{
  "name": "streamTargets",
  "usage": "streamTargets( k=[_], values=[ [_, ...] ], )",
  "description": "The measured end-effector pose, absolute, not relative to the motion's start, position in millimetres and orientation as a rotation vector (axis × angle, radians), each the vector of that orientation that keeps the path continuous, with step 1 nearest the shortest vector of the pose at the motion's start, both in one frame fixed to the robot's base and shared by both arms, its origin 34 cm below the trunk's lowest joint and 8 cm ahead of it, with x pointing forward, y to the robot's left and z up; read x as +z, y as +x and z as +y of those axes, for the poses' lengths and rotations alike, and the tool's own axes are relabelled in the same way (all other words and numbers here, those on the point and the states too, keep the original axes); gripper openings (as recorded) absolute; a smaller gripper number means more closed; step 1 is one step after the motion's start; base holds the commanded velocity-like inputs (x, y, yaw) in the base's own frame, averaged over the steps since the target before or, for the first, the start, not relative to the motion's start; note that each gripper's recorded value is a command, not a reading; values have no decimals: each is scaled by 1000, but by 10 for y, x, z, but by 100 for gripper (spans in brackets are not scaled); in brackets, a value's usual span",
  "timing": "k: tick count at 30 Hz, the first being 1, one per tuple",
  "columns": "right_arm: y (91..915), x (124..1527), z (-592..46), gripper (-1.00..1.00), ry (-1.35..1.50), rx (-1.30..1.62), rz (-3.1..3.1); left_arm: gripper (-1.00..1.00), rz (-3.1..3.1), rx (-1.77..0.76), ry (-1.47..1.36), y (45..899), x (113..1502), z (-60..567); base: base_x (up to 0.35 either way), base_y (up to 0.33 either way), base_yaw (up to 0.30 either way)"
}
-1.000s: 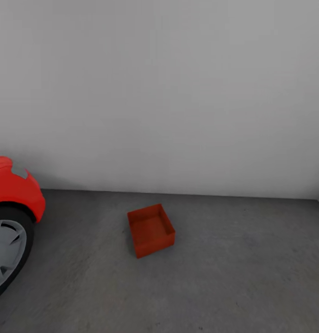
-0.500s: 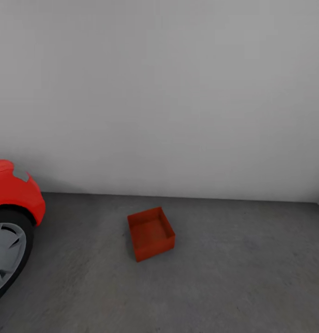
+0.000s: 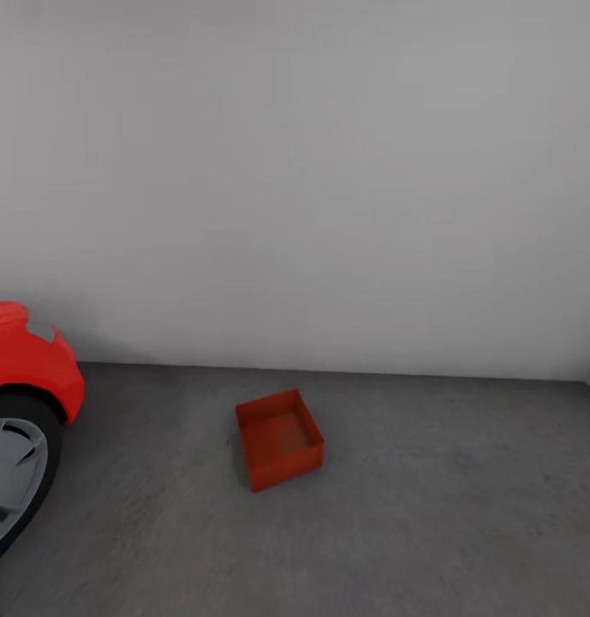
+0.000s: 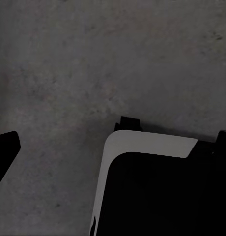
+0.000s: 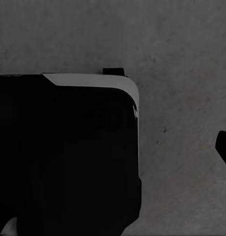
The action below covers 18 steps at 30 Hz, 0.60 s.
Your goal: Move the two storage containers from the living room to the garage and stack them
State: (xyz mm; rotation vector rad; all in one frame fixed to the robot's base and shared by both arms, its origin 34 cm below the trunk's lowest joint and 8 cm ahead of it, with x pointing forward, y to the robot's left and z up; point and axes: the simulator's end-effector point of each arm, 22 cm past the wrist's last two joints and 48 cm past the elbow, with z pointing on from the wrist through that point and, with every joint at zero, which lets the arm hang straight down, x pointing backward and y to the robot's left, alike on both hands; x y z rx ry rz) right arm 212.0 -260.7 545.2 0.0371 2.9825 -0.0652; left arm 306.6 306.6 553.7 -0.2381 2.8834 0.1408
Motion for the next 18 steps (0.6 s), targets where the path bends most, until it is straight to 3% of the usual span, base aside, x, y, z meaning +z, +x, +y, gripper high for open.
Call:
streamTargets(
  k=[18],
  values=[
    [2230, 5476, -2608, 100, 38, -65, 2954, 100, 2855, 136, -238, 3175, 5589, 3066, 0, 0, 0]
  ],
)
